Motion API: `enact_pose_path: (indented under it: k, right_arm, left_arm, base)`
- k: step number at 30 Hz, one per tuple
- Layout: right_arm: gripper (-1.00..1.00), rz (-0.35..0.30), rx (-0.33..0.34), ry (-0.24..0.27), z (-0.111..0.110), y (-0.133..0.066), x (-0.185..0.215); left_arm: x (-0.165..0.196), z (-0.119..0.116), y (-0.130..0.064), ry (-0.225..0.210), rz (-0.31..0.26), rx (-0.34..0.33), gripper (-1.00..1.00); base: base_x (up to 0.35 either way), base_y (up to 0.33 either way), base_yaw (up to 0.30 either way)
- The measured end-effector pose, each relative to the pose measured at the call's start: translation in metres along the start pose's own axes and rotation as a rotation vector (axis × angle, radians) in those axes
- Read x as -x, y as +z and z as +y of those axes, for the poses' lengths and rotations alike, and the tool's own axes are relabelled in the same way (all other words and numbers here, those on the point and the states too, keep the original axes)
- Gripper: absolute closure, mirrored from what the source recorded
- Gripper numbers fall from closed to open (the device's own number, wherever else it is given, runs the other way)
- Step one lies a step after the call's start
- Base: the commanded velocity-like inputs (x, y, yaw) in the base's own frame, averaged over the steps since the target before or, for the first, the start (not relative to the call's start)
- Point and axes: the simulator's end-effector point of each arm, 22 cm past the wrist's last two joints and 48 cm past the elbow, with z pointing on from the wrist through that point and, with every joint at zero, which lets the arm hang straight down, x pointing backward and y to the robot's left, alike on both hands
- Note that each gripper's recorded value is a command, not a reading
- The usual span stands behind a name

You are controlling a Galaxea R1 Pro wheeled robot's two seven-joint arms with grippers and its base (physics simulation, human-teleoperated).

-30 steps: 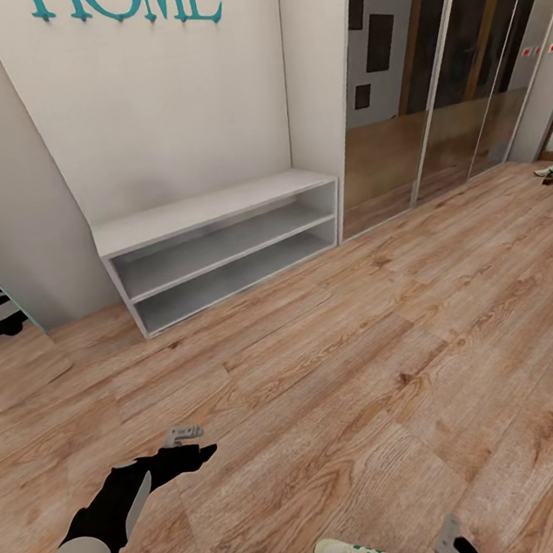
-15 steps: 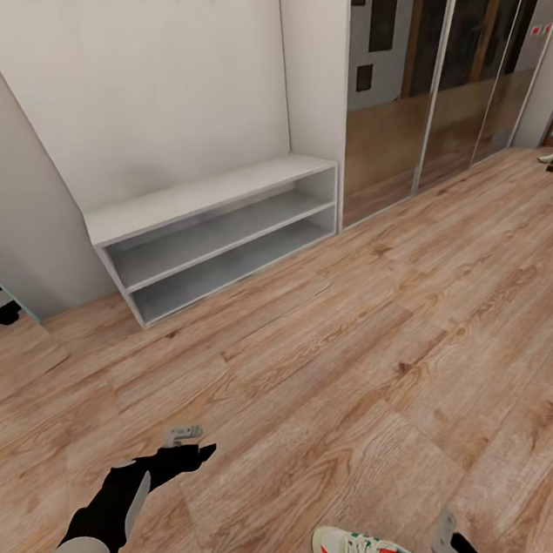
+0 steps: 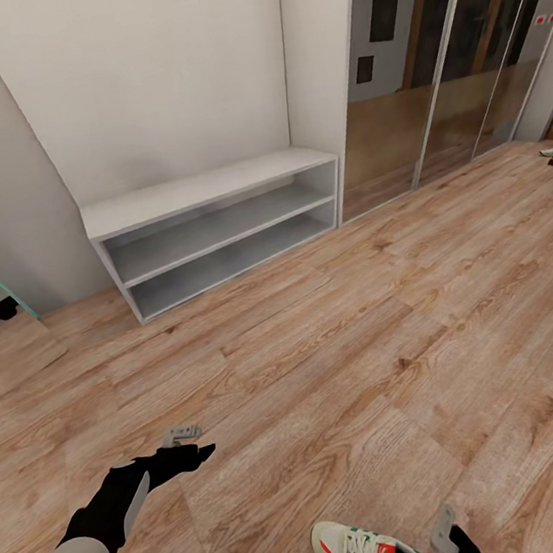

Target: Pick up the two gym shoes and the two sandals from the corridor floor and place them onto the hallstand (shoe rack) in the corridor, making sure they are on the rack and not on the floor. Arrange them so the two gym shoes are next to each other and the two sandals are next to each other.

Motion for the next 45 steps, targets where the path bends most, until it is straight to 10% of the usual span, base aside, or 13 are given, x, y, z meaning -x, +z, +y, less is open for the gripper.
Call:
enact_pose_path:
  k: [29,45]
  right_arm:
    - [-1.00,-0.029,-0.020,-0.029,-0.011,0.004,0.017]
    - [-1.00,-0.051,0.008,-0.165,-0.002,0.007,0.042]
  left_arm:
    - [-0.016,-0.005,0.013,-0.011,0.027,-0.011,-1.00]
    - [-0.014,-0.003,0.013,-0.012,0.025,-0.009,-1.00]
  base:
    - [0.000,0.000,0.000]
    - [0.000,0.000,0.000]
